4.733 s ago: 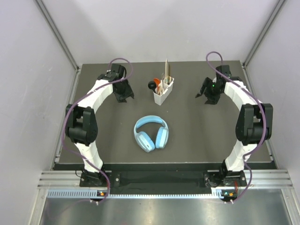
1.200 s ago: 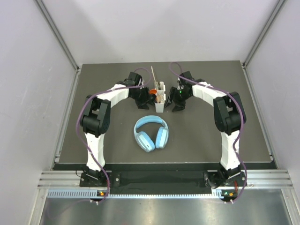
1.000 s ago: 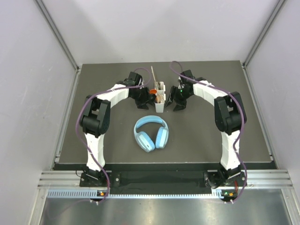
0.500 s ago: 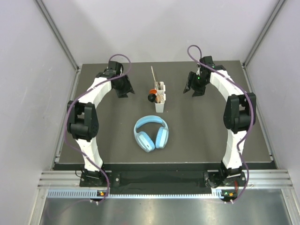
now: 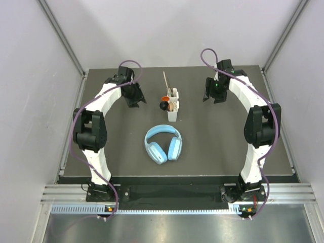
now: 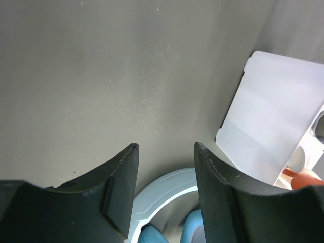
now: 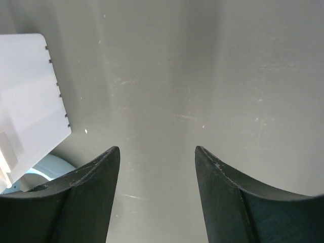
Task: Sort the eating utensils into containers
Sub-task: Reset both arms
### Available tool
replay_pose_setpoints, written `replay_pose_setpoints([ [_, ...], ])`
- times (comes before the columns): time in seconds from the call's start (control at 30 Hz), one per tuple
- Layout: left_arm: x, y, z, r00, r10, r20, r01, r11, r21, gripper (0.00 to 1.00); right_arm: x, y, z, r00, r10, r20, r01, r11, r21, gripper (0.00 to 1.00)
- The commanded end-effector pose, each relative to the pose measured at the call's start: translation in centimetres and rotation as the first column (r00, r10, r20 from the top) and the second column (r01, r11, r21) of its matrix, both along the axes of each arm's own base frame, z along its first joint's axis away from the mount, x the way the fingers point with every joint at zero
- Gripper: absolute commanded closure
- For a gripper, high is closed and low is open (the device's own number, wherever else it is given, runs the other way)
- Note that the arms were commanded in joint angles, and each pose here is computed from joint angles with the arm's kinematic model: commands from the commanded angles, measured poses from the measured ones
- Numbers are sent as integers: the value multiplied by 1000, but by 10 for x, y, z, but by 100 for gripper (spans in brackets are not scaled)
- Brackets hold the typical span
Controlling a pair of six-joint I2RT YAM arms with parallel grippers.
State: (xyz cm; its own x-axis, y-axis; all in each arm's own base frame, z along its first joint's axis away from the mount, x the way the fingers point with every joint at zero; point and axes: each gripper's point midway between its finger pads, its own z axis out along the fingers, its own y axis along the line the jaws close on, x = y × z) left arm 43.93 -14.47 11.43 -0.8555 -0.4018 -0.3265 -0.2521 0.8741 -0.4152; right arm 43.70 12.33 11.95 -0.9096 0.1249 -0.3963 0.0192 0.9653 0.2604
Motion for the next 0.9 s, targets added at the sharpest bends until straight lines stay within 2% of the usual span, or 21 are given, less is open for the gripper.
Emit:
replay_pose_setpoints([
  [0.0, 10, -3, 14, 1000, 13, 26, -13, 1000, -15, 47, 19, -14, 41, 992, -48, 121, 48, 999, 10, 39],
  [0.87, 4, -2, 9, 999, 27, 18, -27, 999, -17, 48, 21, -19, 48, 987, -101, 127, 92, 993, 74, 38],
])
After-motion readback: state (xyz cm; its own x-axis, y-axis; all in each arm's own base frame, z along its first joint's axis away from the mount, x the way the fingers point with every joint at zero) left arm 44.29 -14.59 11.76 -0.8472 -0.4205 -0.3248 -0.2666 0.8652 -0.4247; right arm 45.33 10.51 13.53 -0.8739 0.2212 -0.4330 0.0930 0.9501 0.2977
